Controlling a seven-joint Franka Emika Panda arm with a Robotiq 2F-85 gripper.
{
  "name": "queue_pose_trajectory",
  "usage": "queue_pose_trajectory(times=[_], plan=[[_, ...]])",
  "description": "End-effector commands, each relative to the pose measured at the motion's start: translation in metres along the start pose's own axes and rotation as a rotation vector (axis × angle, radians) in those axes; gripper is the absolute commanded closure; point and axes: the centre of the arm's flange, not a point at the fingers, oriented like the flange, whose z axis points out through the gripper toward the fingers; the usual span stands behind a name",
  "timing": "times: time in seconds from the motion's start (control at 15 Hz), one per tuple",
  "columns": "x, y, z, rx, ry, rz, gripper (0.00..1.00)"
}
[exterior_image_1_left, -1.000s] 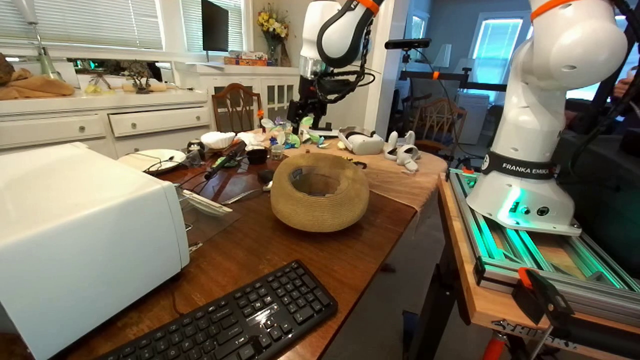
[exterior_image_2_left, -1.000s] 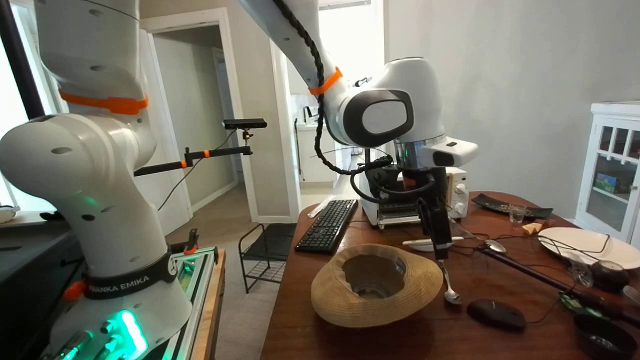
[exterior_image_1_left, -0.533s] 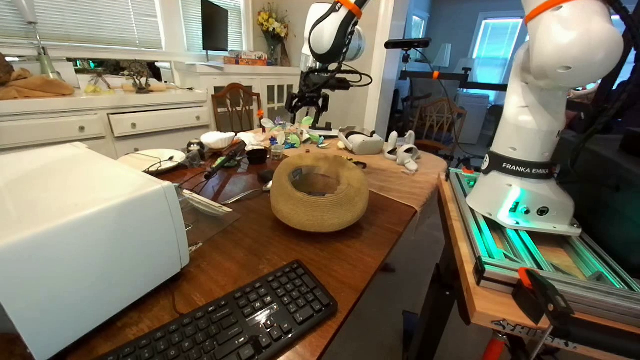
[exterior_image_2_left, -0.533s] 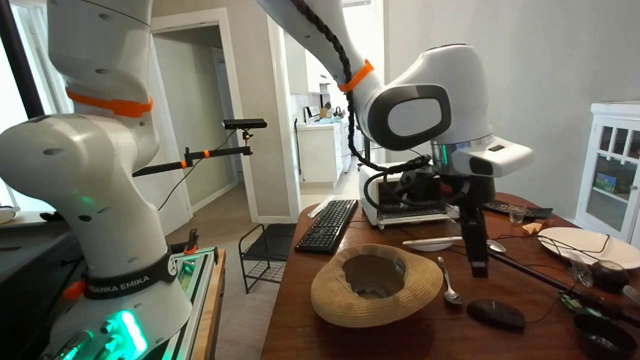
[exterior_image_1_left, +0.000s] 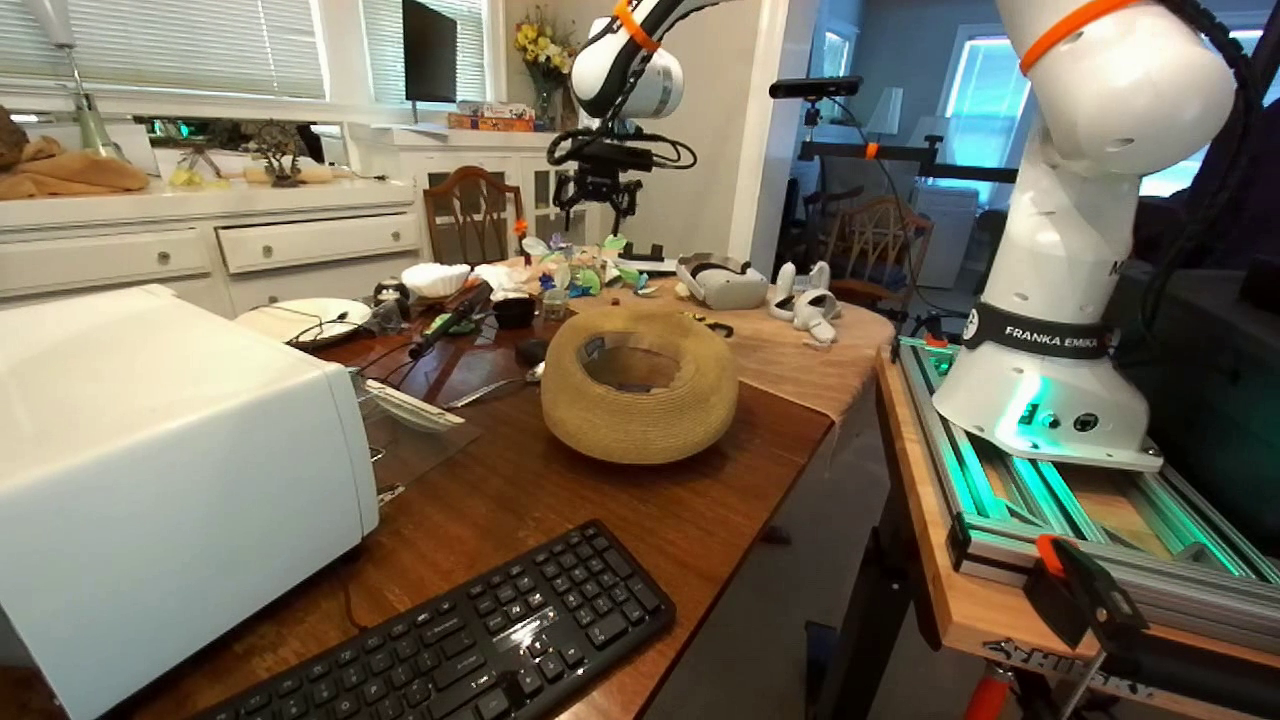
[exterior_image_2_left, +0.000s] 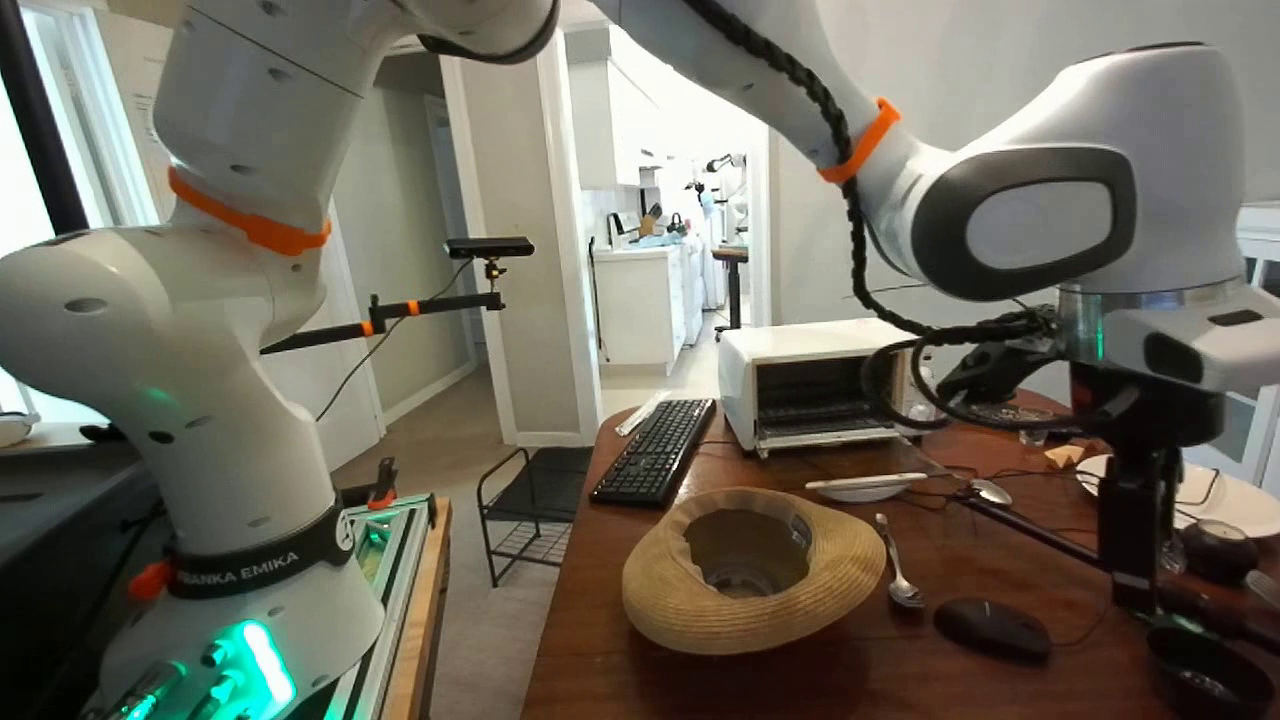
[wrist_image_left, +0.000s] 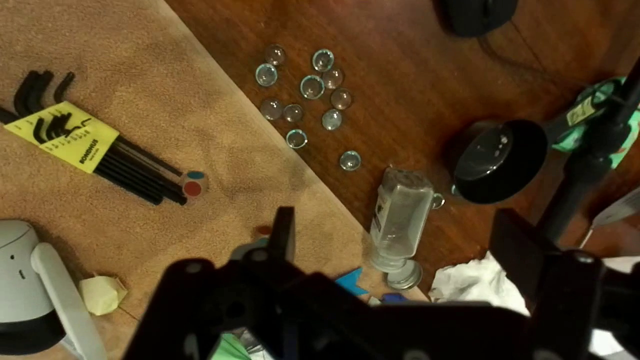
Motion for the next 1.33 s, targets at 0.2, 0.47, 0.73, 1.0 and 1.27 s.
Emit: queue_pose_trajectory(times=[0.2, 0.47, 0.73, 1.0, 1.27], plan=[[0.082, -0.044, 0.068, -0.031, -0.101, 0.332, 0.0], [0.053, -0.02, 0.073, -0.038, -0.147, 0.37, 0.0], [0.059, -0.025, 0.092, -0.036, -0.187, 0.412, 0.0], [0.07, -0.029, 0.097, -0.035, -0.161, 0.389, 0.0], [0.104, -0.033, 0.109, -0.081, -0.082, 0.371, 0.0]])
